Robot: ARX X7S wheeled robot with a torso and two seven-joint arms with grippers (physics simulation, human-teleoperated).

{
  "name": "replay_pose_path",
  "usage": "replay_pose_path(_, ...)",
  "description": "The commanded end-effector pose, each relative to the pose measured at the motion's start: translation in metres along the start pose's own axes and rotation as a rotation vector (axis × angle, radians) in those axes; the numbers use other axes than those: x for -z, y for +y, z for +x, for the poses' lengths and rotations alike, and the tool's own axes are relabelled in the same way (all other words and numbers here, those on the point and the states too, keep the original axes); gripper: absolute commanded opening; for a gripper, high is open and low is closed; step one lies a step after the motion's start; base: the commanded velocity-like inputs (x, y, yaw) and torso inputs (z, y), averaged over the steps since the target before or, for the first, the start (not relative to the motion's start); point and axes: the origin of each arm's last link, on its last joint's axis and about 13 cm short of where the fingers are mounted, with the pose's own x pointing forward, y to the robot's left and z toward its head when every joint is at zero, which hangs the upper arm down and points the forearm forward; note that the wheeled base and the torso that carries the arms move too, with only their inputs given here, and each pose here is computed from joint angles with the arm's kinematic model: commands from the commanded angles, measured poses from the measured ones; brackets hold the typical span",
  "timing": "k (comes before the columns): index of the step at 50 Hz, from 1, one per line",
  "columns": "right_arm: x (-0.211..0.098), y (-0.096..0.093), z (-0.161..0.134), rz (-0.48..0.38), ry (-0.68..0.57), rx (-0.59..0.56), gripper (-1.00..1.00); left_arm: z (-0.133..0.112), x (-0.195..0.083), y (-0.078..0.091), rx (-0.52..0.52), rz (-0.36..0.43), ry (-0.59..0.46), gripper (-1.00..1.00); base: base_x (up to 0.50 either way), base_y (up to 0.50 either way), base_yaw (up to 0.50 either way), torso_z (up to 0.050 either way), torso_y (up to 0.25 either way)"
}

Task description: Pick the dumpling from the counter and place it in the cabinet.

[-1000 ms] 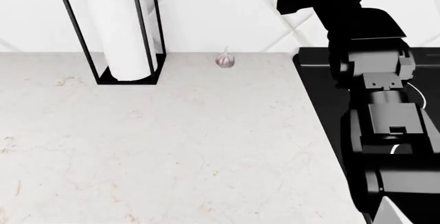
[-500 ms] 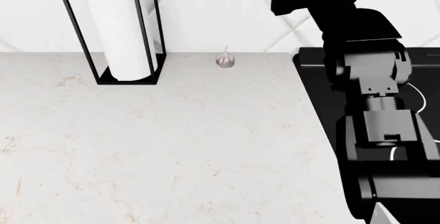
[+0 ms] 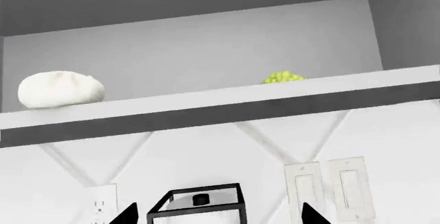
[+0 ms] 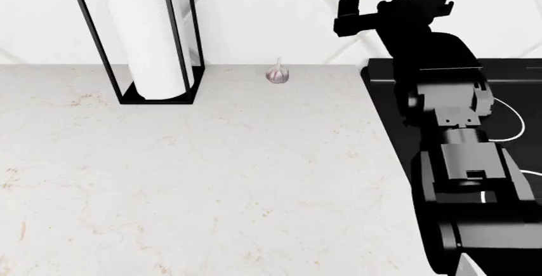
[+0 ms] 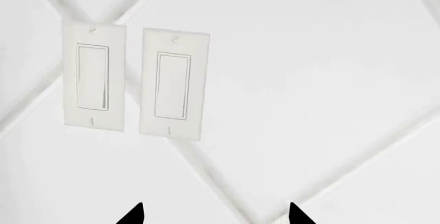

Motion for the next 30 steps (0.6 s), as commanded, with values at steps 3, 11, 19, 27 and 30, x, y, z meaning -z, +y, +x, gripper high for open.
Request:
replay_pose_path(3,0.013,-0.003,0.001,0.014,0.018,0.006,1.00,-0.017,0.079,-0.009,-0.028,-0.043,0.133,1.00,0.00,0.00,0.00,0.000,0.000)
replay_pose_path(11,0.017,-0.004,0.002,0.013,0.026,0.010,1.00,-0.016,0.099,-0.006,-0.057,-0.058,0.169,1.00,0.00,0.00,0.00,0.000,0.000)
replay_pose_path(19,0.019,0.000,0.000,0.012,0.027,0.002,1.00,-0.007,0.142,-0.001,-0.102,-0.087,0.270,1.00,0.00,0.00,0.00,0.000,0.000)
replay_pose_path(27,0.021,0.000,-0.002,0.009,0.028,0.005,1.00,-0.002,0.164,-0.005,-0.068,-0.117,0.350,1.00,0.00,0.00,0.00,0.000,0.000)
replay_pose_path(30,0.023,0.000,-0.002,0.010,0.030,0.005,1.00,-0.004,0.170,-0.007,-0.059,-0.128,0.366,1.00,0.00,0.00,0.00,0.000,0.000)
